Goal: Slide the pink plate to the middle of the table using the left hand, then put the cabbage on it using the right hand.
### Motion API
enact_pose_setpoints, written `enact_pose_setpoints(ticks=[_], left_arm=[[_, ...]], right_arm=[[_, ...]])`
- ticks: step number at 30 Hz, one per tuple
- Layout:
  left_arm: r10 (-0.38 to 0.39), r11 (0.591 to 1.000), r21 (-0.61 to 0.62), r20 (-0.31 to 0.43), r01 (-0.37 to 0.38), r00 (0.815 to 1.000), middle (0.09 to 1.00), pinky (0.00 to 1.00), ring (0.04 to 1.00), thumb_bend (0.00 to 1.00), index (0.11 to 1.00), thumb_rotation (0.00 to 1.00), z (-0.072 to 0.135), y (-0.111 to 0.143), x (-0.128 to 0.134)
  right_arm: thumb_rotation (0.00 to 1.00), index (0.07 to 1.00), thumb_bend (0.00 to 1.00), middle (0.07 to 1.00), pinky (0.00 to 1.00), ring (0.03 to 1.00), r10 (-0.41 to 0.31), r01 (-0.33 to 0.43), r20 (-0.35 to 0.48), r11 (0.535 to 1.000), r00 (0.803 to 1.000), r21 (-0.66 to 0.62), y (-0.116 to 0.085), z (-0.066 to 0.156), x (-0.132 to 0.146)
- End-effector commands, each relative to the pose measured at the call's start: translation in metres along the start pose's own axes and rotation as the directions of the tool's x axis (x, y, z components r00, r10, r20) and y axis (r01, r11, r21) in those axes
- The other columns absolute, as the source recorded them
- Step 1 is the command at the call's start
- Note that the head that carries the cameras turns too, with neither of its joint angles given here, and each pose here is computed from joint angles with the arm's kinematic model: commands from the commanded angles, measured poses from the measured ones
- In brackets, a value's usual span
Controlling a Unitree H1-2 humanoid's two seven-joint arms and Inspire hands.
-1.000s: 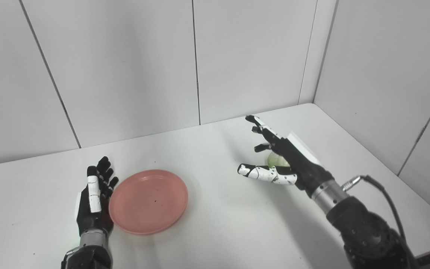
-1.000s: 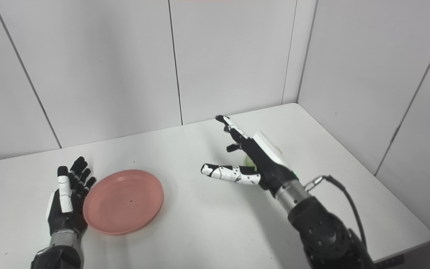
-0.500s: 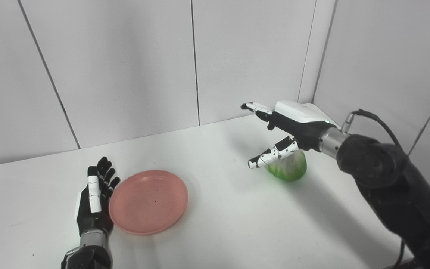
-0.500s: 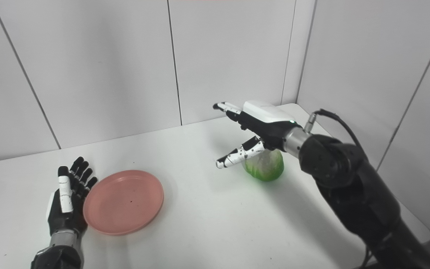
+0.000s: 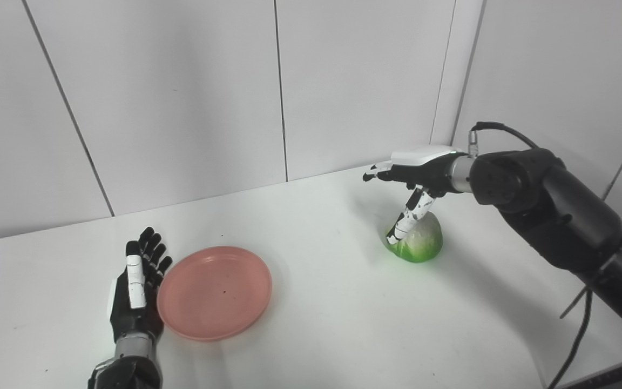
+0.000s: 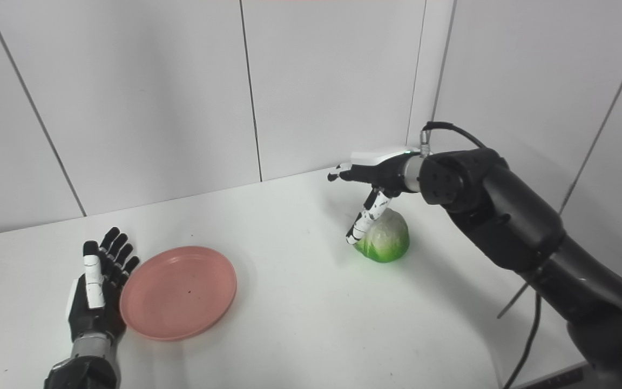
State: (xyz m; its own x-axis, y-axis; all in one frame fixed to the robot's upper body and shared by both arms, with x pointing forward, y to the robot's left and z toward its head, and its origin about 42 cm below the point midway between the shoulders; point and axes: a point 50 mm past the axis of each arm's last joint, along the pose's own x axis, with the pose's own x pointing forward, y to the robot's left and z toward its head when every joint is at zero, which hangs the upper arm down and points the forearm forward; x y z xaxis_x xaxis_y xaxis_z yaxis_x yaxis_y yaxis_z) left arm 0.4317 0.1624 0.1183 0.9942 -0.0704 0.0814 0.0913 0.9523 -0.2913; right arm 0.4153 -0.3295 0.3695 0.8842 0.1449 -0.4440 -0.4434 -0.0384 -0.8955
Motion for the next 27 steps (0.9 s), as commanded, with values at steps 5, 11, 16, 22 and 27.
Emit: enact_pose_setpoints(ticks=[5, 11, 16, 22, 27], left_arm=[[-0.021, 1.000, -0.004, 0.006, 0.021, 1.000, 0.932, 0.93, 0.949, 0.95, 0.871, 0.89, 0.002, -0.005, -0.001], [-0.018, 1.000, 0.001, 0.009, 0.018, 1.000, 0.936, 0.93, 0.946, 0.95, 0.872, 0.89, 0.002, -0.004, -0.001], [-0.016, 1.000, -0.003, 0.006, 0.016, 1.000, 0.933, 0.93, 0.943, 0.93, 0.880, 0.90, 0.002, -0.004, -0.002], [-0.014, 1.000, -0.001, 0.003, 0.014, 1.000, 0.932, 0.91, 0.937, 0.94, 0.874, 0.89, 0.002, -0.003, -0.004], [-0.015, 1.000, -0.002, 0.003, 0.015, 1.000, 0.937, 0.91, 0.946, 0.94, 0.883, 0.89, 0.002, -0.002, -0.005]], right_arm=[[0.35, 0.939, 1.00, 1.000, 0.75, 0.959, -0.071, 0.067, -0.056, 0.996, 0.996, -0.063, -0.028, -0.006, -0.001], [0.34, 0.917, 1.00, 0.995, 0.78, 0.961, -0.075, 0.066, -0.091, 0.993, 0.993, -0.096, -0.017, -0.015, 0.013], [0.35, 0.892, 1.00, 0.982, 0.80, 0.973, -0.105, 0.096, -0.091, 0.990, 0.990, -0.101, -0.004, -0.027, 0.025], [0.35, 0.891, 1.00, 0.975, 0.80, 0.968, -0.096, 0.085, -0.117, 0.992, 0.988, -0.091, 0.006, -0.035, 0.035], [0.34, 0.888, 1.00, 0.974, 0.80, 0.971, -0.075, 0.066, -0.131, 0.996, 0.989, -0.068, 0.015, -0.041, 0.041]])
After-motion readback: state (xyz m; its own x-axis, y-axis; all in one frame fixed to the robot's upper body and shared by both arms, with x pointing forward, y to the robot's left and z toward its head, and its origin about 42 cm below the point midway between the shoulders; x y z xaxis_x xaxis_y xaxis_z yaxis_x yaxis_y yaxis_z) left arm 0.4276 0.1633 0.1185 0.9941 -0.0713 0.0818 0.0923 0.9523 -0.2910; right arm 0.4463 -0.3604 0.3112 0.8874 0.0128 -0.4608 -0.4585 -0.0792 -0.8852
